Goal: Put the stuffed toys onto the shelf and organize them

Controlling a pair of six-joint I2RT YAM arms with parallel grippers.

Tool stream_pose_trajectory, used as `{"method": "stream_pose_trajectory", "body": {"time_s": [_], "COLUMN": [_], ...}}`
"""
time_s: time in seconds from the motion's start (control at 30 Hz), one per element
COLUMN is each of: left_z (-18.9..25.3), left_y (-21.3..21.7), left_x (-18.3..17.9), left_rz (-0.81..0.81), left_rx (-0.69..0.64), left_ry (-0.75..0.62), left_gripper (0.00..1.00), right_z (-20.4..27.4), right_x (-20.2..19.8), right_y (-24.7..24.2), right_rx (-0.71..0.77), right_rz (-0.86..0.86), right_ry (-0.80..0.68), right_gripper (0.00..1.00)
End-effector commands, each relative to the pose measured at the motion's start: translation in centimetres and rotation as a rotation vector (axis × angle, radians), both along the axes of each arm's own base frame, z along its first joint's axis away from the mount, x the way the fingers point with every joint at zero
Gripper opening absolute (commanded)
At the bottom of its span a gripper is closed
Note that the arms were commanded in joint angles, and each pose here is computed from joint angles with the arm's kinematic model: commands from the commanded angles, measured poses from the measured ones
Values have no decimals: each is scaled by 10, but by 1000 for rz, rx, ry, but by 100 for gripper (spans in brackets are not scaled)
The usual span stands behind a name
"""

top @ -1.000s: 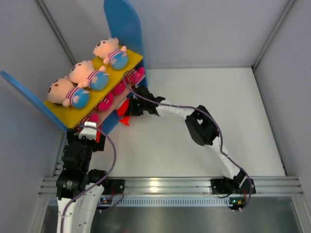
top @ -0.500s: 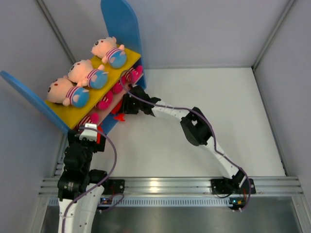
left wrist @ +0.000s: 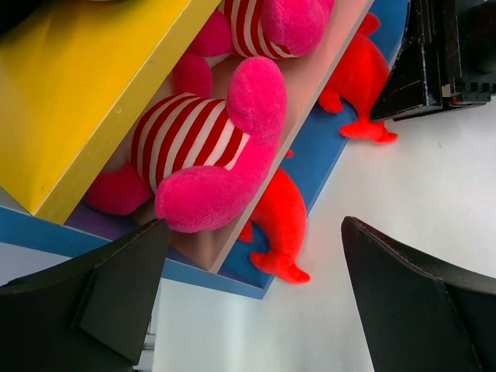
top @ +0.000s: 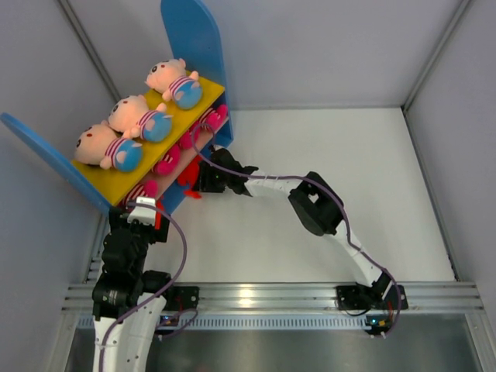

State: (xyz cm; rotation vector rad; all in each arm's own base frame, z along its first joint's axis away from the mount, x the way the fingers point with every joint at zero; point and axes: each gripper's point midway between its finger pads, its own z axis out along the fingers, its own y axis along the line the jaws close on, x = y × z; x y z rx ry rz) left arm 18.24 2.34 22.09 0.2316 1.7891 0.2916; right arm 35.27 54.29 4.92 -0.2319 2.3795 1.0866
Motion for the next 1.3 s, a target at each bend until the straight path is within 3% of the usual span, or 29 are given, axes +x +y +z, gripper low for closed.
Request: {"method": "stream_pose_trajectory", "body": {"time_s": [0.0,0.2,0.4,0.6,0.7,0.73,0.83,1.03,1.2,1.23,1.27], "left_z": [10,12,11,10,9,8,7,3,0,-1,-1], "left_y": [1,0,0,0,0,0,0,-1,-4,-5,-6], "left_x": [4,4,4,3,3,3,3,4,4,4,4], "left_rz": [1,-3,0,-3,-7,-8,-8,-19,-37,-43,-52], "left_rx": [3,2,3,9,10,10,12,18,28,29,33], "left_ry": [-59,-64,-61,-65,-64,-63,-61,-58,-52,-49,-50], "left_gripper": [98,98,98,98,98,98,98,98,99,99,98], "right_z": [75,51,41,52,51,50,55,133,165,148,165], "right_x": [-1,1,12,21,21,20,18,16,4,1,-3], "right_y": [17,21,35,35,35,34,24,-8,-49,-66,-79], "right_rx": [145,153,185,187,188,185,170,161,114,71,77], "right_rz": [8,-19,-34,-44,-36,-28,-26,-3,-6,-11,-16], "right_ry": [-101,-42,-39,-89,-89,-82,-106,-290,-362,-340,-367], "right_gripper": [42,28,8,9,20,35,59,71,99,99,99]}}
